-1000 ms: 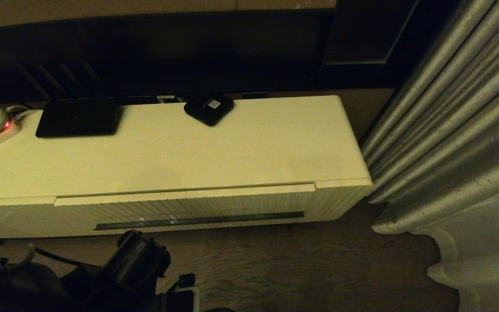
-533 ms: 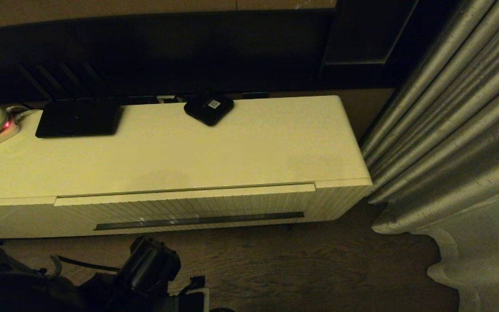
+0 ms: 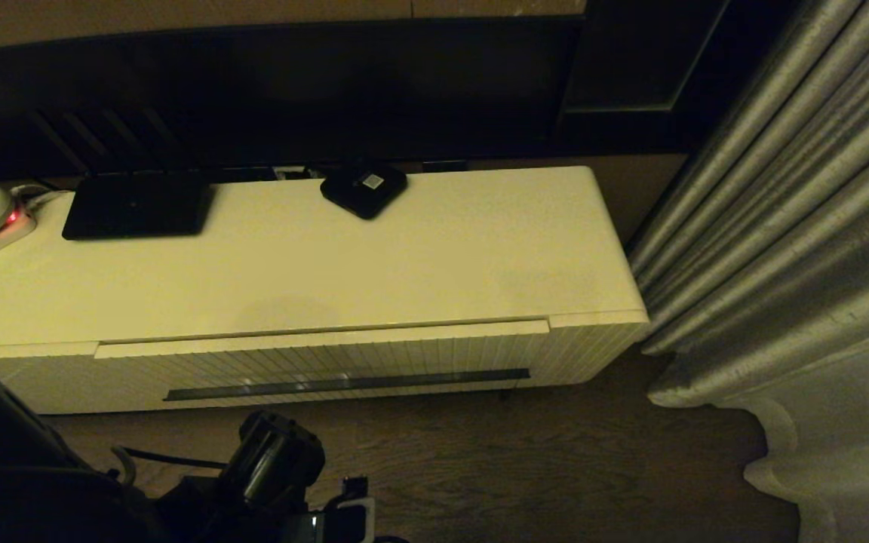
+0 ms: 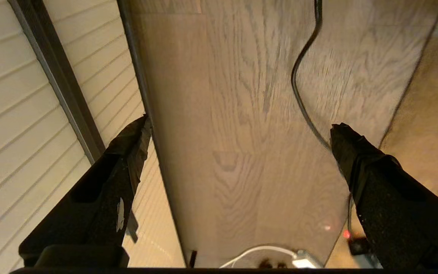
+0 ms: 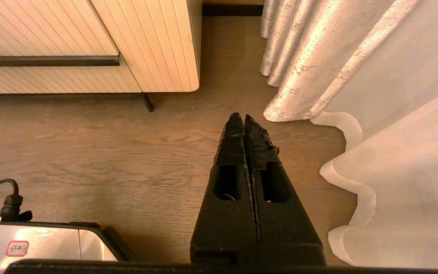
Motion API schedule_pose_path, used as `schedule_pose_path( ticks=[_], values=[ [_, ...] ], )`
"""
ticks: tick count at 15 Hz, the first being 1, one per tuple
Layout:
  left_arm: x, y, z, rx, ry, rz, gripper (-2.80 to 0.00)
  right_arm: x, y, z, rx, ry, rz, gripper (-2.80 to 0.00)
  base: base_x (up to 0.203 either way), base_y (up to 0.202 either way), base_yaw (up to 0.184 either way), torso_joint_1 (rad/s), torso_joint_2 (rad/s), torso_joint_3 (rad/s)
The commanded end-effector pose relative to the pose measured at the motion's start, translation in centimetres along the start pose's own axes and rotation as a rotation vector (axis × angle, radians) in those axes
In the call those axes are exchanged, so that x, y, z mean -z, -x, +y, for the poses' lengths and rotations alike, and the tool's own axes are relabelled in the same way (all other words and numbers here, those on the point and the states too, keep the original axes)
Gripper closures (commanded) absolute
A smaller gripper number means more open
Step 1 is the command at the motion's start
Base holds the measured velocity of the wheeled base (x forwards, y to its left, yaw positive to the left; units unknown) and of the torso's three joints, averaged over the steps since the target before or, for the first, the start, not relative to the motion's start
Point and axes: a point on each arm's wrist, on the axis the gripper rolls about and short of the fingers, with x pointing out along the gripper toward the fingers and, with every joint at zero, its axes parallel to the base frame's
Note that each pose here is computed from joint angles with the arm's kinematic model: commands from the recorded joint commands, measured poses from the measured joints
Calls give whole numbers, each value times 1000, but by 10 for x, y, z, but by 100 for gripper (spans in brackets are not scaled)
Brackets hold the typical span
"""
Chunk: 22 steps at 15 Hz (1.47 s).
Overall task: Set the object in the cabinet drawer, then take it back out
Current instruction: Open the drawer
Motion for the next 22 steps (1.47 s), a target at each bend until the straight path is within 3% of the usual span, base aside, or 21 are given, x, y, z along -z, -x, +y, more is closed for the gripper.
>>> schedule_pose_path(
  ticks=[1, 4, 15, 22],
  values=[
    [-1, -3, -1, 2, -13, 12, -280, 0, 0, 0, -1, 0, 1, 0, 0, 0, 0, 0, 0, 0],
    [-2, -7, 0, -5, -21, 8, -280, 0, 0, 0, -1, 0, 1, 0, 0, 0, 0, 0, 0, 0],
    [0, -12, 10, -91, -142, 12, -280, 0, 0, 0, -1, 0, 1, 0, 0, 0, 0, 0, 0, 0],
    [10, -10, 8, -77, -134, 41, -280, 0, 0, 0, -1, 0, 1, 0, 0, 0, 0, 0, 0, 0]
  ],
)
